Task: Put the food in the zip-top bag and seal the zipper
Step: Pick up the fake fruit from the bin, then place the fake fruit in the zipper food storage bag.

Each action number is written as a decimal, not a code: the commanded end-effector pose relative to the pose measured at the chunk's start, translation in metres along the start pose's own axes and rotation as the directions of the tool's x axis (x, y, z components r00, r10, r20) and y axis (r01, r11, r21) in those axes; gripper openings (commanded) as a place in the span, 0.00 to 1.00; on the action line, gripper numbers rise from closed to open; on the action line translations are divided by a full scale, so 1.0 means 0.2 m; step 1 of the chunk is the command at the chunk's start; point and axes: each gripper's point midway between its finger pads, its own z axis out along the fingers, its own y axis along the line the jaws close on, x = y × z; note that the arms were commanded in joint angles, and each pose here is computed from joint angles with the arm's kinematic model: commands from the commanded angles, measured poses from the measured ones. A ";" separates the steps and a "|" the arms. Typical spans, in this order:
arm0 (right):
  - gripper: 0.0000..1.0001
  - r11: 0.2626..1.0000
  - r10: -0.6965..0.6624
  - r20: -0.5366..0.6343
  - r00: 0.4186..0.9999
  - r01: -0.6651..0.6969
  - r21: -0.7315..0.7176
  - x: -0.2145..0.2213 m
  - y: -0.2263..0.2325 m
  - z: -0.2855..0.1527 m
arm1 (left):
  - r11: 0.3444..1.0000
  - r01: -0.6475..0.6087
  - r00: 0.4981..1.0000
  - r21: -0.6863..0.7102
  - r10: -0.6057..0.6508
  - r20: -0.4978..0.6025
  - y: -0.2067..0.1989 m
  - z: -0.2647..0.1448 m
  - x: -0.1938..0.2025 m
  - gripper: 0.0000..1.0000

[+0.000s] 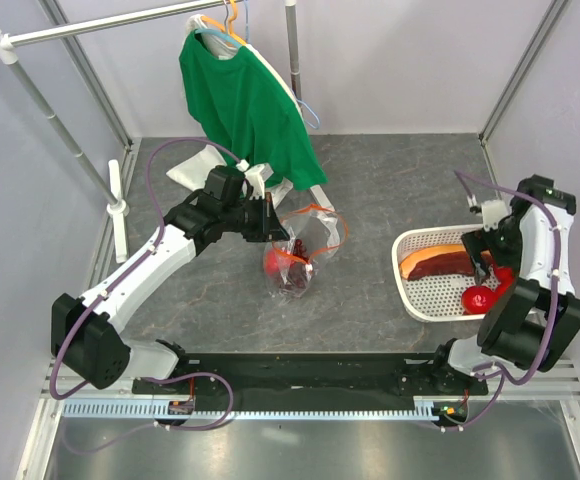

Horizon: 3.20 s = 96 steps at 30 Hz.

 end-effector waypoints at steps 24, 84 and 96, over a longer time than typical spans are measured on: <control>0.98 0.981 0.092 -0.165 0.982 -0.118 -0.153 0.16 0.19 0.45 | 0.998 -0.057 0.998 0.040 0.056 0.037 -0.04 -0.02 -0.06 0.02; 0.98 0.707 -0.351 0.638 0.686 0.640 -0.300 -1.07 1.75 -0.60 | 0.999 0.009 1.000 0.047 -0.010 0.013 0.05 -0.06 -0.04 0.02; 0.98 0.932 -0.312 0.442 0.841 0.361 -0.030 -0.73 0.57 -0.44 | 0.998 0.009 1.000 0.063 -0.009 0.000 0.05 -0.06 -0.02 0.02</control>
